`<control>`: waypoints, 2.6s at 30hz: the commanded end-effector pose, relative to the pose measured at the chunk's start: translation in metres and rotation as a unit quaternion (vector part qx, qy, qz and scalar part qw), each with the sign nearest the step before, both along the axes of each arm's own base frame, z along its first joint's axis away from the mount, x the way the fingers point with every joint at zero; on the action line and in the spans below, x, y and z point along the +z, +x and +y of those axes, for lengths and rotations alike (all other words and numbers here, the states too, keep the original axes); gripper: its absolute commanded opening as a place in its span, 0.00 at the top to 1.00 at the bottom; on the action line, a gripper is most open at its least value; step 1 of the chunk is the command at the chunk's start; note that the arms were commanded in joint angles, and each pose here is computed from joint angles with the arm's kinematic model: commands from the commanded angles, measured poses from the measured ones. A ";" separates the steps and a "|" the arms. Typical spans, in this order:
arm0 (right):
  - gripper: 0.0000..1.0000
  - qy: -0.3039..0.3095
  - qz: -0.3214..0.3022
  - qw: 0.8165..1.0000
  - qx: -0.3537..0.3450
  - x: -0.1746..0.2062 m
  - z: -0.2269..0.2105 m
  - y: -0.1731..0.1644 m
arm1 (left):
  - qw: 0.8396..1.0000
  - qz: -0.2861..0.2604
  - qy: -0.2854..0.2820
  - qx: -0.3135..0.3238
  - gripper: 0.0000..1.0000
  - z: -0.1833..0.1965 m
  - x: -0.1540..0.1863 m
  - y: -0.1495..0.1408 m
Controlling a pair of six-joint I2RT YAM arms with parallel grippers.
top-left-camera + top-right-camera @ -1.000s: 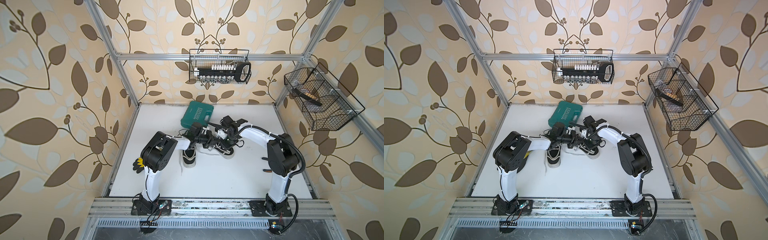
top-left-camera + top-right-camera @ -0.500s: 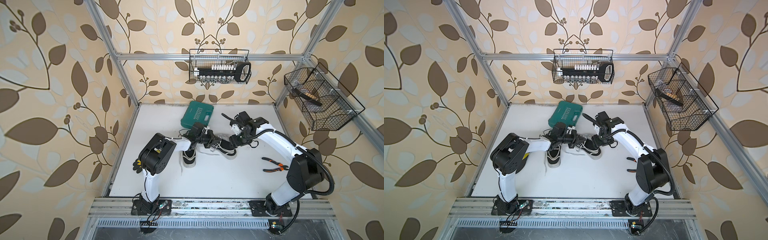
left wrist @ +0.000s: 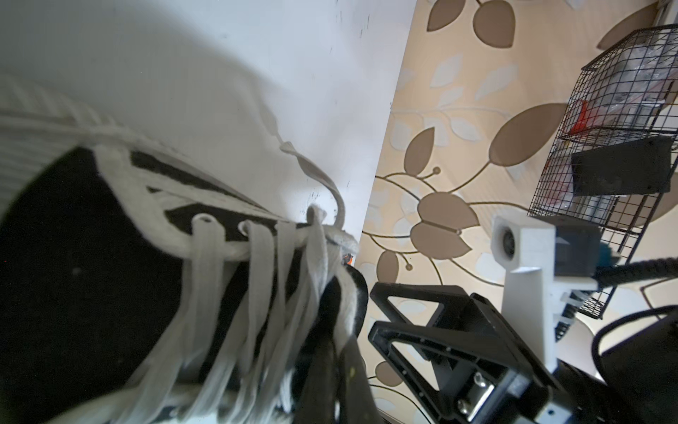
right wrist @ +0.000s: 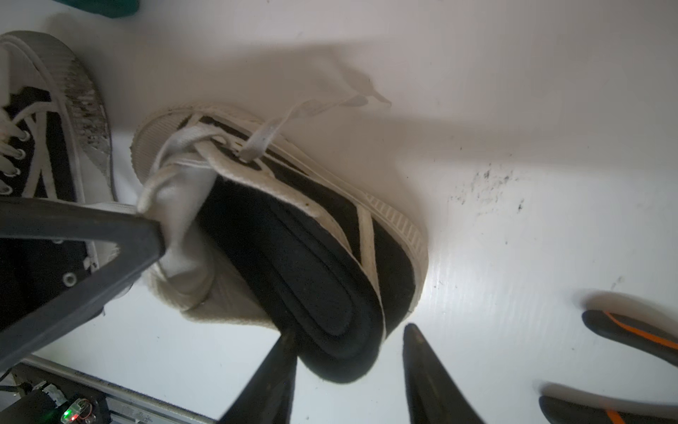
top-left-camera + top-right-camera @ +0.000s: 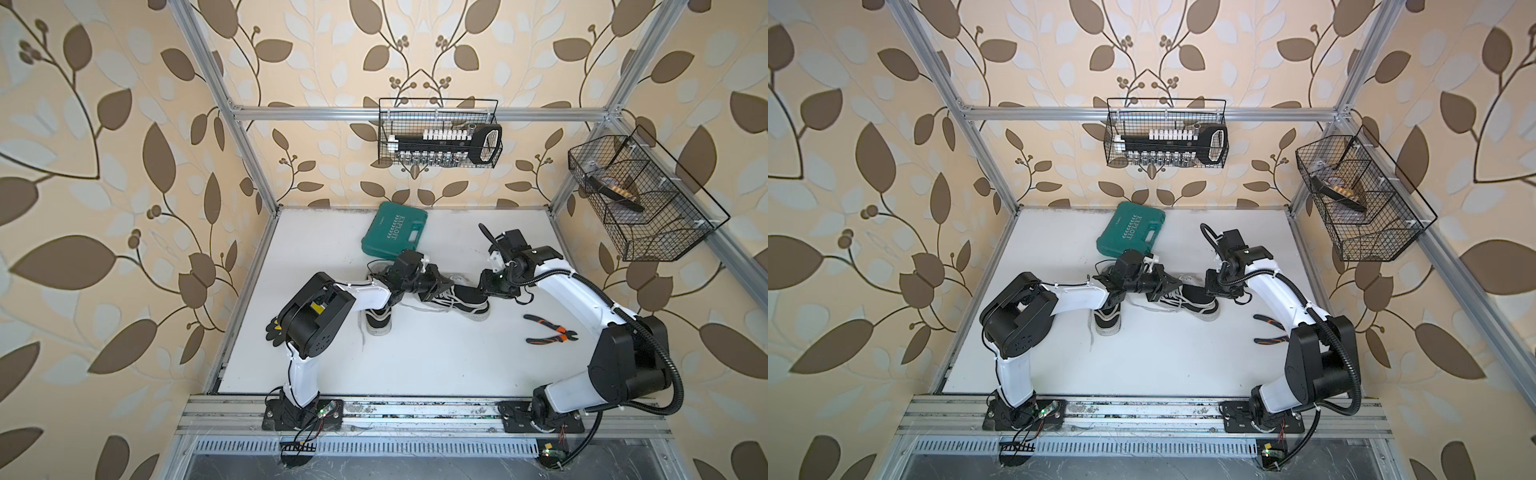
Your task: Insert the insole into the shoe
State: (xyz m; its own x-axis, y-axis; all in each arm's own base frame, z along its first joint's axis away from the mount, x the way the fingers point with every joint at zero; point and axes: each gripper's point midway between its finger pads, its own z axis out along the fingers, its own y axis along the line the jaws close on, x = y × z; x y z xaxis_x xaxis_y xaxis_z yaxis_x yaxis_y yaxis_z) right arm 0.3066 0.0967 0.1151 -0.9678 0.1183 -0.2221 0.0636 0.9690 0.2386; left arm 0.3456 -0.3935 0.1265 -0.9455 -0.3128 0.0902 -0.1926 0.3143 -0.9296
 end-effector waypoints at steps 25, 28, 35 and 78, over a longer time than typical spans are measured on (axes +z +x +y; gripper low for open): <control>1.00 0.013 -0.006 1.000 0.011 -0.012 0.040 0.006 | 0.999 -0.037 -0.036 -0.002 1.00 -0.013 0.029 -0.001; 1.00 -0.008 -0.005 1.000 0.022 -0.017 0.043 0.004 | 0.999 -0.037 -0.033 0.001 1.00 -0.012 0.029 -0.001; 1.00 -0.045 0.028 0.998 0.033 -0.046 0.043 -0.006 | 0.999 -0.038 -0.033 0.001 1.00 -0.011 0.029 -0.002; 1.00 -0.151 0.002 0.986 0.070 -0.049 0.025 0.015 | 1.000 -0.001 -0.011 -0.002 1.00 -0.002 -0.021 -0.011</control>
